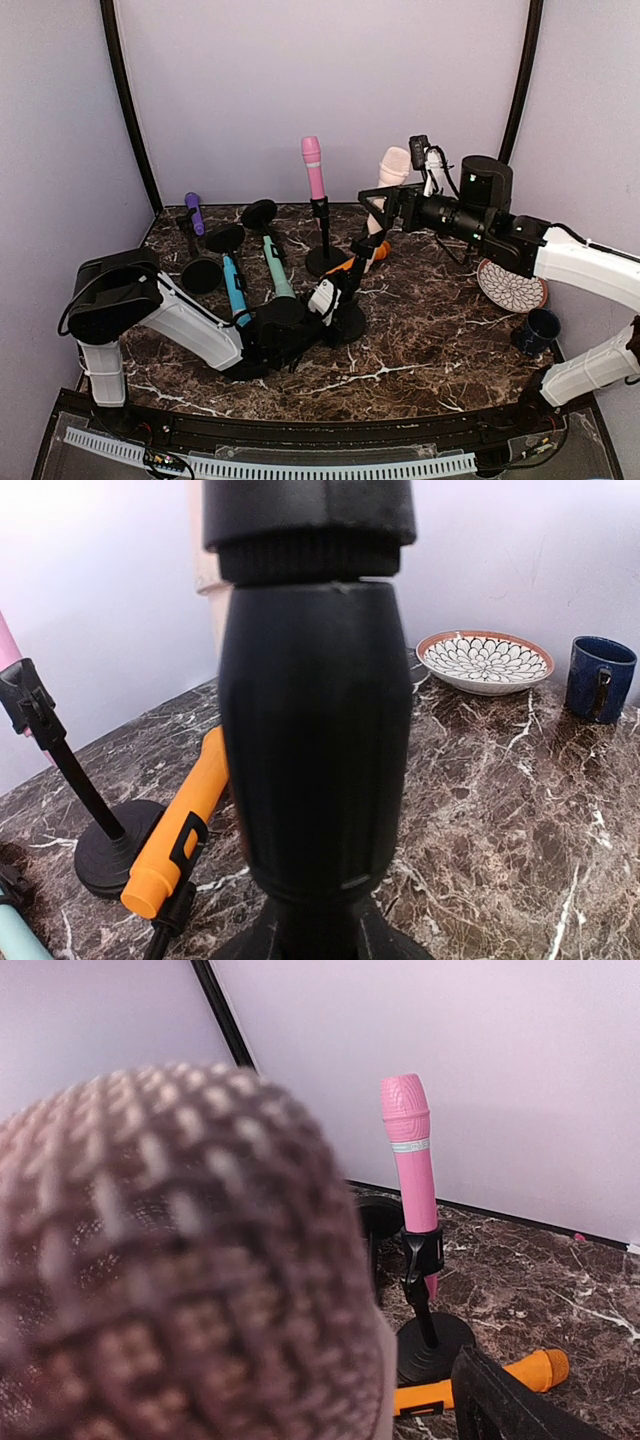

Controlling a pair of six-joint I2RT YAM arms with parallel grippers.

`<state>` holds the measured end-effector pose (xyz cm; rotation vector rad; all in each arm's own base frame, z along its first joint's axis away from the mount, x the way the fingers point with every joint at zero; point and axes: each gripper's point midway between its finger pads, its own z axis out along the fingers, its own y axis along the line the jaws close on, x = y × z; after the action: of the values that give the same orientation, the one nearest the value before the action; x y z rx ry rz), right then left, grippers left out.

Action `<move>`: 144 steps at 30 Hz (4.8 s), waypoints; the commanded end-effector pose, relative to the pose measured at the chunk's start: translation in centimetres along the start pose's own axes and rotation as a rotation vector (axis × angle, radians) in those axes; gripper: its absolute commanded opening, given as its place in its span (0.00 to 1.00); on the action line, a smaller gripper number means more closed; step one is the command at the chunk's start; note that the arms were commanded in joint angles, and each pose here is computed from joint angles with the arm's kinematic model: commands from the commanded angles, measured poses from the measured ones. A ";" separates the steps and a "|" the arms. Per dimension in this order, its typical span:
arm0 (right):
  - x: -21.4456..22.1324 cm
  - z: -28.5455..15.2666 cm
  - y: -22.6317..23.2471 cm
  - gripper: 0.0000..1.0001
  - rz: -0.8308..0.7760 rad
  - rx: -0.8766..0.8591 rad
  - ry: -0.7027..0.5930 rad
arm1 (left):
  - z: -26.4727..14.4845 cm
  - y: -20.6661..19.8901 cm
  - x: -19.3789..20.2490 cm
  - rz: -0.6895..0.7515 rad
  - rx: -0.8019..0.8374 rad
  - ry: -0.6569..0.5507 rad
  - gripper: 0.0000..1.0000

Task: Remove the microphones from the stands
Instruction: Pass from the left arm to the right, then open the clamp for the microphone stand, then remove the microphone from the microphone stand, then place the microphone at the corner of the board.

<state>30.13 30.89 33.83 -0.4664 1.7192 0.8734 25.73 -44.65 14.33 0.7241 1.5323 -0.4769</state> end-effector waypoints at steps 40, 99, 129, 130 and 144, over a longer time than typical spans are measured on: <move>2.5 0.3 2.6 0.23 -0.205 -0.083 -0.027 | -3.5 -0.4 -3.6 -0.292 0.353 -0.027 0.86; 2.7 0.6 2.8 0.20 -0.201 -0.092 -0.010 | -3.9 1.2 -10.2 -0.109 0.428 0.007 0.23; 3.6 -5.0 -8.9 0.18 -0.056 0.405 0.084 | -0.5 0.3 -9.8 -0.143 0.424 -0.039 0.05; 4.2 -5.2 -9.3 0.18 -0.045 0.424 0.107 | -0.1 0.1 -9.5 -0.144 0.430 -0.039 0.05; 17.8 -10.7 -14.7 0.18 0.260 0.674 0.507 | 5.0 -1.8 -11.0 -0.151 0.471 -0.119 0.04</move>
<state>29.00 16.60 16.80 -0.1069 2.3227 0.2996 27.57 -50.15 22.70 0.9336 1.4501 -0.9740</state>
